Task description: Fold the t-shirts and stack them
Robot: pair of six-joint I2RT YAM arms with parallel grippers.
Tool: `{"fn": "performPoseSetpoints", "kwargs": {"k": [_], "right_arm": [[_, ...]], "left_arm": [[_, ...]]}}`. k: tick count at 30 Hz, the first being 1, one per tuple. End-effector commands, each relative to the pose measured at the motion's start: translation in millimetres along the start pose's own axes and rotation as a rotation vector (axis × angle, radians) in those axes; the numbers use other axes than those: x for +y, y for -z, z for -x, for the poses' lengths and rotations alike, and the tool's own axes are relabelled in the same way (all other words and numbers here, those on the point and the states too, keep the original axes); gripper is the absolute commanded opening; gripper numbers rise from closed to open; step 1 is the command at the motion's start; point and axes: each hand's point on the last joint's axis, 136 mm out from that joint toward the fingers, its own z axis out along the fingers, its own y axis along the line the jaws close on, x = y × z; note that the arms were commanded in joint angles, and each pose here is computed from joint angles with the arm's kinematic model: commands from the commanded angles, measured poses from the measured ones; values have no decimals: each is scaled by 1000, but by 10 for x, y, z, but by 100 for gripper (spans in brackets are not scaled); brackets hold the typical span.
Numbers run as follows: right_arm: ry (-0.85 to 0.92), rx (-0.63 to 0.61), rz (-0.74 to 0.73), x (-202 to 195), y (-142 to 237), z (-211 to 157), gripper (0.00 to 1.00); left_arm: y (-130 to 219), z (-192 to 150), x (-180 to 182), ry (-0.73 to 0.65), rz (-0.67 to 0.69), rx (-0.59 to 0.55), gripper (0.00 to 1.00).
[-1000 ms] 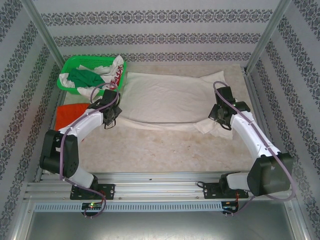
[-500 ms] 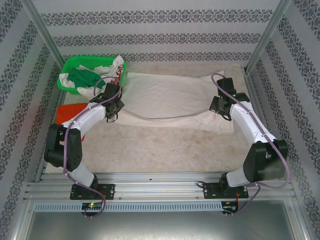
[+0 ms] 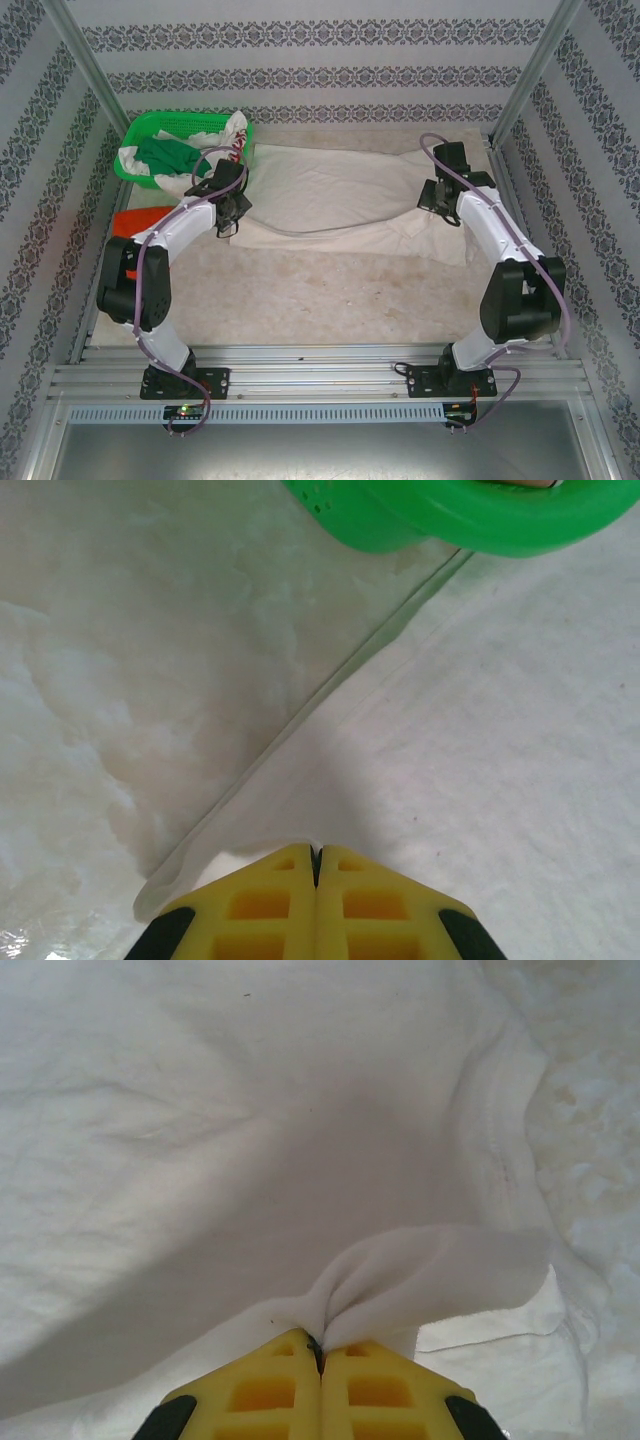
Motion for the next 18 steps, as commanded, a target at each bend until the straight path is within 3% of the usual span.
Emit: {"fn": "performPoseSetpoints", "kwargs": {"k": [1,18], "right_arm": [[9,-35,6,17,-2,176,0],[19,-53,-36,0,-113,371,0]], "left_arm": [[-23,76,44,-24,42,-12,0],[-106,179,0,-28,61,-15,0]]}}
